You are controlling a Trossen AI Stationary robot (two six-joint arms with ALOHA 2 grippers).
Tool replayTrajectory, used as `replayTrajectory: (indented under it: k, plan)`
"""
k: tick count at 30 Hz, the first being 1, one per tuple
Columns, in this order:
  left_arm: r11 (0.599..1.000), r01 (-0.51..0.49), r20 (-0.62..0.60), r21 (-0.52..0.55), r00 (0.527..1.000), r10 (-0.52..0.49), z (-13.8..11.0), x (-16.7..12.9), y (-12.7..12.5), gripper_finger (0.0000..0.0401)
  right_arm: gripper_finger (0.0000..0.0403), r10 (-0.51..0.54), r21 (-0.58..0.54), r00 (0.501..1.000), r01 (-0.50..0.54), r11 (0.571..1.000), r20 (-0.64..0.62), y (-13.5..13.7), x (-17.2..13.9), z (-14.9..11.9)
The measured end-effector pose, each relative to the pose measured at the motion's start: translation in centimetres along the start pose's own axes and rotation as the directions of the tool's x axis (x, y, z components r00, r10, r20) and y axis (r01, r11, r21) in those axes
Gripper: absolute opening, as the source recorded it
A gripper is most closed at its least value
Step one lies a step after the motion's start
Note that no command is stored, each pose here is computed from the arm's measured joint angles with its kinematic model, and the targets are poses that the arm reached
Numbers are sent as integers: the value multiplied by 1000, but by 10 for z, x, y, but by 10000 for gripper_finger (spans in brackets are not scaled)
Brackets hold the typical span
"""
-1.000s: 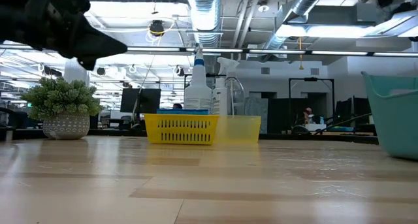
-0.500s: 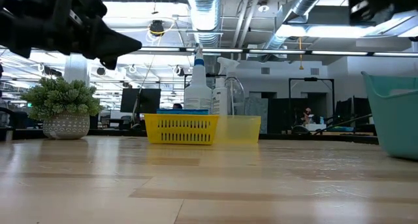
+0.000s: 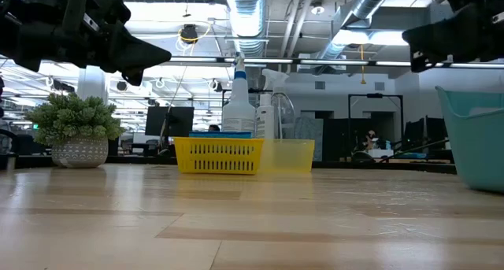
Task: Pick & Place Kitchen Items
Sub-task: Return to Home Position
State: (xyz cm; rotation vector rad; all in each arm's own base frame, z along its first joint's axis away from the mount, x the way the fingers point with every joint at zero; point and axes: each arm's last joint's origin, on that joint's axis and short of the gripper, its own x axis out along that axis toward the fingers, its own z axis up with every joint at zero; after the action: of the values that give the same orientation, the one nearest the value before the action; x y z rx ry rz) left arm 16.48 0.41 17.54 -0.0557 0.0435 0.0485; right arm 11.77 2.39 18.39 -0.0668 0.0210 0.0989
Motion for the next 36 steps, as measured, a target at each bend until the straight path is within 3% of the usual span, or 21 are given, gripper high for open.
replayTrajectory:
  k: [5,11,26,36]
  plan:
    - [1000,0,0,0,1000,0,0,0,0,0,0,-42,16,997,41,999,65,-8,-11,-10]
    - [1000,-1,-11,-1,1000,1,-3,-1,0,0,0,-80,45,995,78,996,55,-12,-22,-16]
    - [1000,-3,-15,-3,1000,3,-6,-3,1,0,0,-119,-34,992,120,992,39,-15,-22,-16]
    - [996,-89,61,-9,994,89,2,-3,15,0,0,-118,-35,992,119,992,38,-15,-22,-16]
